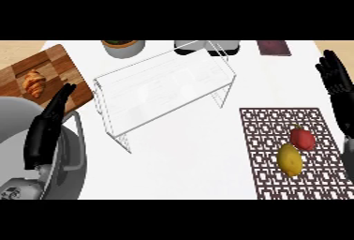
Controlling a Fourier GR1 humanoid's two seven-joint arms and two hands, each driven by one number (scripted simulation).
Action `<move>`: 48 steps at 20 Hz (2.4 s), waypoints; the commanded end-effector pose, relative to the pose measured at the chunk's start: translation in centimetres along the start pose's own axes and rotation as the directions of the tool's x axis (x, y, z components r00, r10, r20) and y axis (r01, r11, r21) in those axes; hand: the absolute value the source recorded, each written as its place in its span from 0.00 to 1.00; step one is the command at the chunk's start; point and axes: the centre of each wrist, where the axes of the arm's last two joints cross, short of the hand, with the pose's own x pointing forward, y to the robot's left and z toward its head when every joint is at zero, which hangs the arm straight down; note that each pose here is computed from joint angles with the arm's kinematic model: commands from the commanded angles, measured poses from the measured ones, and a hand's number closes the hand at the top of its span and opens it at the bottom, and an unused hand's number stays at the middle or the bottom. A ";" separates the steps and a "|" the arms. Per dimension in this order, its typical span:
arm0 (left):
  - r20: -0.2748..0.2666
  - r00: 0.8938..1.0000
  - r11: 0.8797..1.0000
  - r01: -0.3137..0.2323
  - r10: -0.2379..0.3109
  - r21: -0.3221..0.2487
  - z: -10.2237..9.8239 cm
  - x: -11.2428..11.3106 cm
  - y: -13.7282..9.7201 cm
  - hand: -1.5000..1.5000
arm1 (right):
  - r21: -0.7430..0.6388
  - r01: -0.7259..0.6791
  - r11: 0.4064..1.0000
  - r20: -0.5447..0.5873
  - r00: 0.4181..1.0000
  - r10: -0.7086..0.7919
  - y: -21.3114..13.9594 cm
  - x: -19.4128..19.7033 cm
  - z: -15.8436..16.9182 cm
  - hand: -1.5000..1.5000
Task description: Pick the lemon from the placemat and place it in the tiered shelf
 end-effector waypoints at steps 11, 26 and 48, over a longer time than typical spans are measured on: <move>-0.471 0.868 0.978 -0.203 0.160 -0.042 6.5 -5.5 4.6 0.50 | -0.559 -0.382 0.736 -0.583 0.812 -0.022 -8.4 -7.2 17.4 0.00; -0.458 0.879 0.976 -0.195 0.130 -0.097 4.9 -3.0 5.8 0.50 | -0.209 -0.268 0.940 -0.557 0.823 0.111 -7.2 -1.5 19.1 0.00; -0.439 0.894 0.968 -0.182 0.090 -0.172 3.7 -2.0 2.8 0.50 | -0.056 -0.451 0.891 -0.865 0.468 0.183 -2.1 4.0 13.0 0.00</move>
